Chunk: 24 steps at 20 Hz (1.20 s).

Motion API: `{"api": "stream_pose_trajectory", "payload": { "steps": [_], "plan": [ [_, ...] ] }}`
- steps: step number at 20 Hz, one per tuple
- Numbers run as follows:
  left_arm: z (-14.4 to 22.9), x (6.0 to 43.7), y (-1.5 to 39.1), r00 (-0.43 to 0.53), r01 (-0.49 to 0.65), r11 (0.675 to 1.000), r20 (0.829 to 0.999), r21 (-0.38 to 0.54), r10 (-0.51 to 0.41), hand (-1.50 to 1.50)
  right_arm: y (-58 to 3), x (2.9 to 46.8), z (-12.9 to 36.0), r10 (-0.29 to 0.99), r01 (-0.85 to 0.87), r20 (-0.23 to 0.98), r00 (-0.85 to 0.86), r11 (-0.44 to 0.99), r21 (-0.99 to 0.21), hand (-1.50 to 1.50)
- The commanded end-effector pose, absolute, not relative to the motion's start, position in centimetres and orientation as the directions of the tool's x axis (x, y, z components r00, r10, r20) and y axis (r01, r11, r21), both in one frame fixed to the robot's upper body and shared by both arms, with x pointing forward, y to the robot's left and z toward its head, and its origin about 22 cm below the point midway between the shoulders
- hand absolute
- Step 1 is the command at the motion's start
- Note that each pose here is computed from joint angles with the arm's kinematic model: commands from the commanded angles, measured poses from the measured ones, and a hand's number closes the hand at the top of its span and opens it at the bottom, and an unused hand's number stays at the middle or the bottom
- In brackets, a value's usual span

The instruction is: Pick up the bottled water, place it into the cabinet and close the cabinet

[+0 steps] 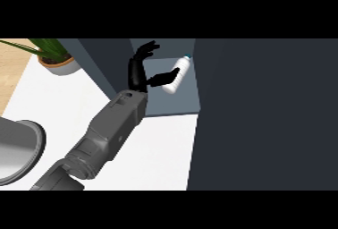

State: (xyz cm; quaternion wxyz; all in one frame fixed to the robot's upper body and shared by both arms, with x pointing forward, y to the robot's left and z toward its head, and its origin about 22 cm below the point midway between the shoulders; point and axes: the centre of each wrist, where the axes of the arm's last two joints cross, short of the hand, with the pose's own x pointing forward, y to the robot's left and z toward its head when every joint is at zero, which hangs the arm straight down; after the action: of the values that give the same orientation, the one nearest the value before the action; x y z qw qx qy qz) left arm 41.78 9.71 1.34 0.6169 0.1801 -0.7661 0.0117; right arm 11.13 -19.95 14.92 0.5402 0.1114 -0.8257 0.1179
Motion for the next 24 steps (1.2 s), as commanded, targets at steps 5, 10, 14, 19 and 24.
{"api": "stream_pose_trajectory", "payload": {
  "steps": [5,10,14,19,24],
  "plan": [
    [2.1,42.4,9.8,-0.182,-0.297,0.938,0.954,0.177,-0.238,-1.50,-20.5,9.7,16.4,-0.090,-0.349,0.912,-0.401,0.935,-0.061,-1.50],
    [2.2,42.5,10.1,-0.205,-0.245,0.955,0.954,0.167,-0.220,-1.50,-20.8,9.8,15.8,-0.106,-0.326,0.912,-0.397,0.945,-0.032,-1.50],
    [2.1,42.4,9.8,-0.223,-0.221,0.963,0.953,0.156,-0.205,-1.50,-21.0,10.6,15.9,-0.089,-0.337,0.912,-0.400,0.940,-0.057,-1.50],
    [4.3,43.0,8.6,-0.343,-0.079,0.997,0.939,0.000,-0.027,-1.50,-20.3,10.1,15.7,-0.088,-0.333,0.913,-0.399,0.941,-0.055,-1.50],
    [5.9,43.3,7.7,-0.329,0.091,0.993,0.939,-0.068,0.095,-1.50,-21.2,10.7,16.0,-0.069,-0.320,0.910,-0.410,0.945,-0.072,-1.50]
  ]
}}
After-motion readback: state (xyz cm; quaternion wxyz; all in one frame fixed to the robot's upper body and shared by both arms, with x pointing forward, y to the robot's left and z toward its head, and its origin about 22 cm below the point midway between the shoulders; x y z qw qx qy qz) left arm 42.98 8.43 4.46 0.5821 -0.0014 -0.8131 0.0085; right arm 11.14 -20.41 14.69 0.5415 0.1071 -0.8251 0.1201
